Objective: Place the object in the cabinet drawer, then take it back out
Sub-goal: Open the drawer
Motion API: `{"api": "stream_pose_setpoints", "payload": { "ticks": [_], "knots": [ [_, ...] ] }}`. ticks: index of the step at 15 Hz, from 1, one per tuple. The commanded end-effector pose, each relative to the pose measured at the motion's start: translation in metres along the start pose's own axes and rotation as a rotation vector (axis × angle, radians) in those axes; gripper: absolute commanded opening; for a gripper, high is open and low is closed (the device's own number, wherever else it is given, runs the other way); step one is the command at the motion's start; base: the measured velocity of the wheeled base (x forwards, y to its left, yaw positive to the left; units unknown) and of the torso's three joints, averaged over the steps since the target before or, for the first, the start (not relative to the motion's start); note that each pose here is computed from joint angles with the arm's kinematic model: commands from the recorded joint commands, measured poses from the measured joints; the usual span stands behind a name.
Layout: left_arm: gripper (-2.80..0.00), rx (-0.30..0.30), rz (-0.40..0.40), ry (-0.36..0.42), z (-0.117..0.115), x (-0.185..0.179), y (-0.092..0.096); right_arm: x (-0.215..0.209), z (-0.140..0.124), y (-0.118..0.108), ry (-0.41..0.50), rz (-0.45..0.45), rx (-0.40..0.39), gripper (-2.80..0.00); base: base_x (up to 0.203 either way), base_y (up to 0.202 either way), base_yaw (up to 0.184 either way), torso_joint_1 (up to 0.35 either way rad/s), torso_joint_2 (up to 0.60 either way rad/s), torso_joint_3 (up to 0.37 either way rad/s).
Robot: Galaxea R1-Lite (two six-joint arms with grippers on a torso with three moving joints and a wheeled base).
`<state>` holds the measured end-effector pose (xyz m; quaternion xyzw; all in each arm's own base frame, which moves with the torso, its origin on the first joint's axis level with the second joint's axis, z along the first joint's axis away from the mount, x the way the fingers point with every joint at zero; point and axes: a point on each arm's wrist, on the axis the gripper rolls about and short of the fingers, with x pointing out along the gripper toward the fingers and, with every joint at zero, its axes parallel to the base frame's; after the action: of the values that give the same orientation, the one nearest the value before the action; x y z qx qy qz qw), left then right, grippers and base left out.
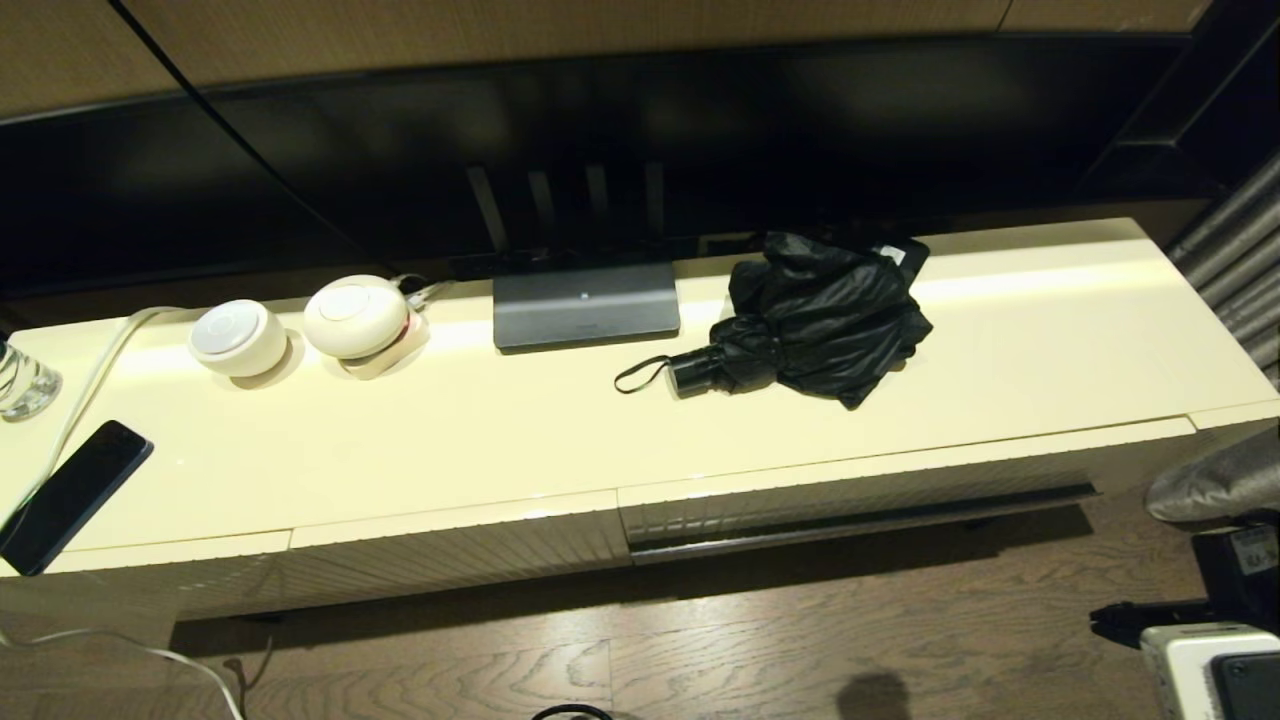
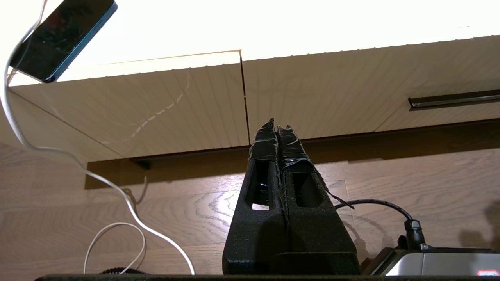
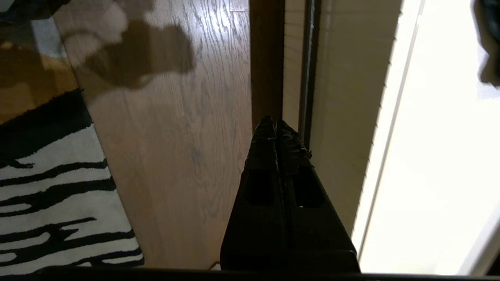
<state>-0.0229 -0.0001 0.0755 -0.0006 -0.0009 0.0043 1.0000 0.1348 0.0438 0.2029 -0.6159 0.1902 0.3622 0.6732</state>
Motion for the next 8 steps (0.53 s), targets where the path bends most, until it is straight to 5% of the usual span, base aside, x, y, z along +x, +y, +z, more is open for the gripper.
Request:
{"api": "stream_pose_setpoints", "payload": {
  "ticks": [1,8],
  "knots": [
    [-2.8,0.0,0.001,0.003,-0.001,0.0,0.0,0.037,0.003,0.001,-0.007,0.017,-0.019,-2.8,0.0,0.0,0.0,0.0,0.0,0.0],
    [-2.8,0.0,0.001,0.003,-0.001,0.0,0.0,0.114,-0.001,0.02,-0.016,-0.037,-0.028,-2.8,0.0,0.0,0.0,0.0,0.0,0.0]
  ]
}}
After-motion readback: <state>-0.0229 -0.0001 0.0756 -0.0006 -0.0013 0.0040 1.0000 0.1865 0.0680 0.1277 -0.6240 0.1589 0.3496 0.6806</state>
